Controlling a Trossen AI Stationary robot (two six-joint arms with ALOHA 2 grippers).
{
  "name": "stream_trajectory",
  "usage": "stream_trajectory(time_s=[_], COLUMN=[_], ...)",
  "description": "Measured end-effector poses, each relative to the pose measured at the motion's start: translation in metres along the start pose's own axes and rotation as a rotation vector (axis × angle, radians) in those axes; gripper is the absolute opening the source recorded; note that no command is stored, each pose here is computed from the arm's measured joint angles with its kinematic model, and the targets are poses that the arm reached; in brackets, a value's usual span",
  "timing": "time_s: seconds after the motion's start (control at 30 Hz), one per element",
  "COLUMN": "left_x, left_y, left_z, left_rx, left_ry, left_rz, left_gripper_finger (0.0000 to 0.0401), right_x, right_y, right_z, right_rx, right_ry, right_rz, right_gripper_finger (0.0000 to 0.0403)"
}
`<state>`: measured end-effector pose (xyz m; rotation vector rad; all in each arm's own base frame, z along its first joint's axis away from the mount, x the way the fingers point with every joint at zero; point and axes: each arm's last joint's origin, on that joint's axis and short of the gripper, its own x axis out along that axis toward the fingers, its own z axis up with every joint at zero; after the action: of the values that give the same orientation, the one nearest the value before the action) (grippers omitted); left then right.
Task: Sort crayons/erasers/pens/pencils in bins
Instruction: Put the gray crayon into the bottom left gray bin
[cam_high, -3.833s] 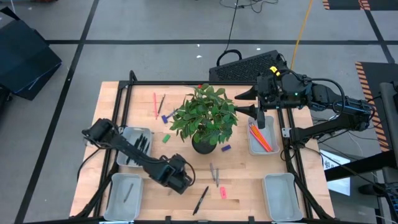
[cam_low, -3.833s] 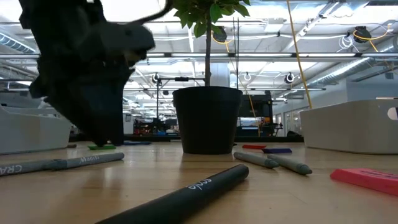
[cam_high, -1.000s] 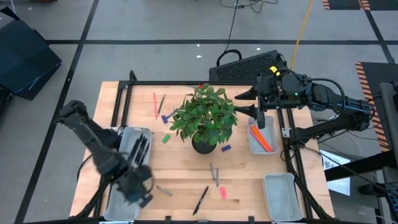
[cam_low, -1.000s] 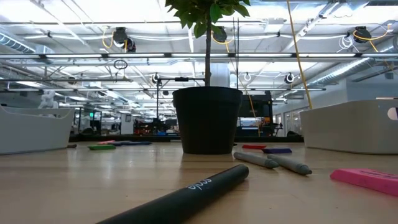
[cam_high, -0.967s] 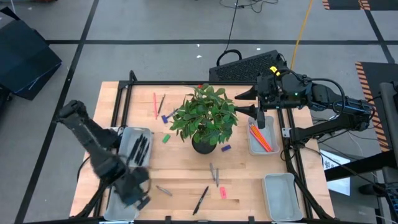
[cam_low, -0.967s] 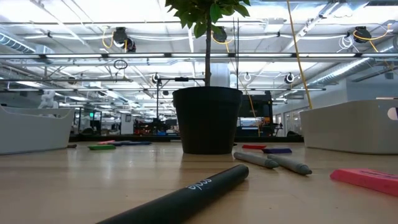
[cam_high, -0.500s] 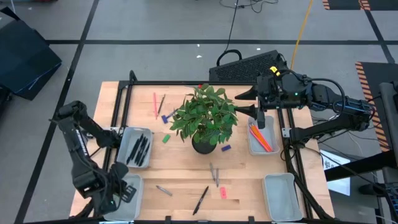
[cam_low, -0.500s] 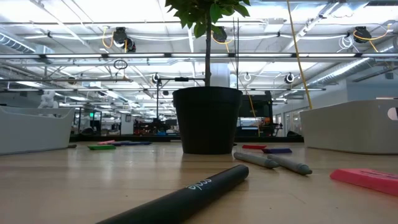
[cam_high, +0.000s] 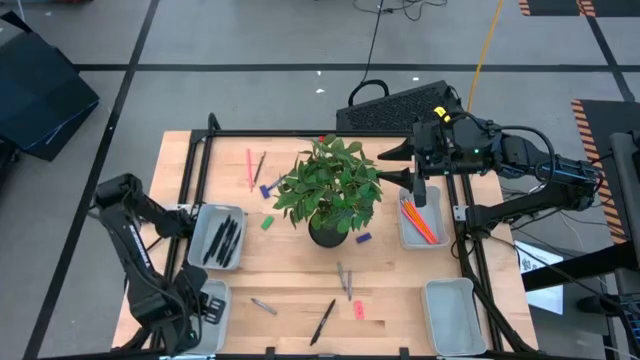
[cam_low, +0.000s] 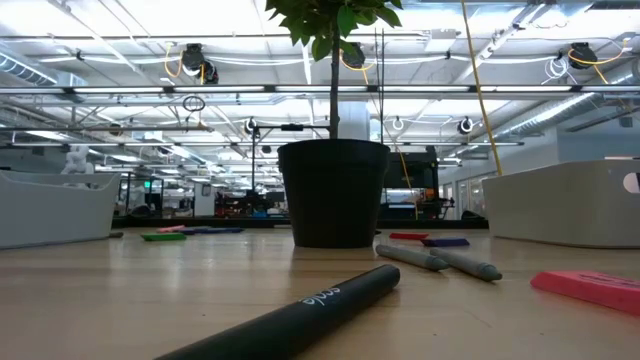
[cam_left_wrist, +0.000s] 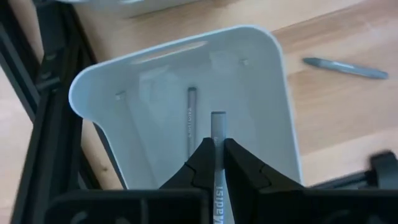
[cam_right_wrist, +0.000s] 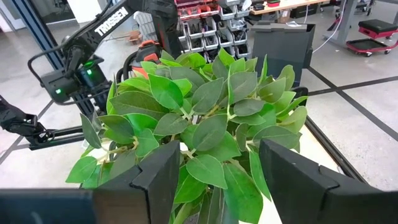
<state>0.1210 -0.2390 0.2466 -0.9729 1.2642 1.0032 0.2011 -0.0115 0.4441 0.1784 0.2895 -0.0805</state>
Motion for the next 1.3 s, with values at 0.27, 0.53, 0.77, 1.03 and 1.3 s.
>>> stream_trajectory(time_s=[0.27,0.53,0.77,1.03,1.3], left_x=[0.025,0.05,0.059,0.059,0.059], left_y=[-0.011,-0.019,-0.023,-0.025,-0.032], left_z=[-0.014,-0.024,-0.029,-0.028,-0.022], left_rx=[-0.011,0.021,0.054,0.073,0.123], left_ry=[-0.036,-0.059,-0.04,-0.03,0.017], left_rz=[0.042,0.11,0.124,0.124,0.159], left_gripper_finger=[0.0025,0.0026,0.0026,0.0048,0.0108], right_x=[0.0,0.0,0.0,0.0,0.0], right_y=[0.0,0.0,0.0,0.0,0.0], right_z=[0.0,0.0,0.0,0.0,0.0], right_rx=[0.0,0.0,0.0,0.0,0.0], right_ry=[0.0,0.0,0.0,0.0,0.0], right_rz=[0.0,0.0,0.0,0.0,0.0], right_gripper_finger=[0.0212,0.0212,0.0212,0.0212,0.0212])
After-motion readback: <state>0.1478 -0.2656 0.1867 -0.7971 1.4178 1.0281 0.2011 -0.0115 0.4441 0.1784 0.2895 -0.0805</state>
